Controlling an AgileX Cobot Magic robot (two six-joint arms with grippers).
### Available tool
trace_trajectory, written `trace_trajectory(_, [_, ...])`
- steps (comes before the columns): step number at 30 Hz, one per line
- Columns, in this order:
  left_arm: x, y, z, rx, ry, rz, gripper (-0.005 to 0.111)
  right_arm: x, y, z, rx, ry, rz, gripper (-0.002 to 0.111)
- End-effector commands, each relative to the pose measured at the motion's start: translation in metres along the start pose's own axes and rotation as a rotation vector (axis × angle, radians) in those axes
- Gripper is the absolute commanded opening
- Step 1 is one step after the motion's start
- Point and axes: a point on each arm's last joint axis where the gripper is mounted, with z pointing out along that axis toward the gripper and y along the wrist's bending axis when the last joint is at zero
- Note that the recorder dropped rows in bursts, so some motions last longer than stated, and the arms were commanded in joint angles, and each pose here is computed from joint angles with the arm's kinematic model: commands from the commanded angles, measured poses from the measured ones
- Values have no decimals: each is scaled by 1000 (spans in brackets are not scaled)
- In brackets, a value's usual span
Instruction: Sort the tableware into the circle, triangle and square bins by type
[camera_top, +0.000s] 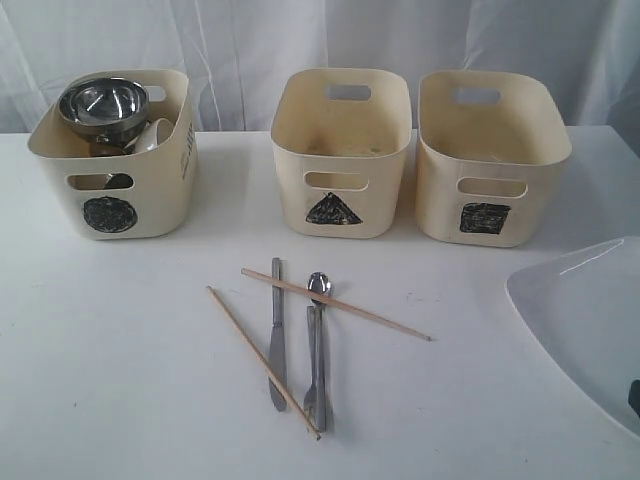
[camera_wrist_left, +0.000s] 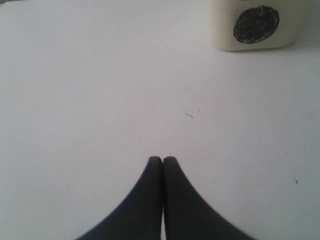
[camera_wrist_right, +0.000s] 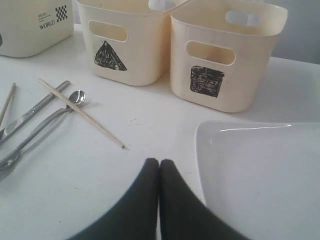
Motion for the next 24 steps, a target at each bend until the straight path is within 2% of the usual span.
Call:
trace_trajectory(1, [17,-3,11,12,10,-34,0,1,0,0,-3,-3,3,0])
trace_trajectory(2, [34,-7,17,34,91,-100,0,1,0,0,-3,-3,3,0])
trace_trajectory(3, [37,-10,19,62,90,-158,0,1,0,0,-3,-3,3,0])
trace_trajectory(5, [37,-13,19,97,89,-176,0,1,0,0,-3,-3,3,0])
trace_trajectory(18, [37,-13,19,103,85,-166,0,1,0,0,-3,-3,3,0])
trace_trajectory(19, [37,-13,19,103,85,-166,0,1,0,0,-1,-5,-18,0])
trace_trajectory(22, [37,-13,19,103,85,-166,0,0,-5,0,61,-4,-363,0])
trace_trajectory(24, [37,-13,19,103,85,-166,0,-5,-4,0,55,-68,-379,0])
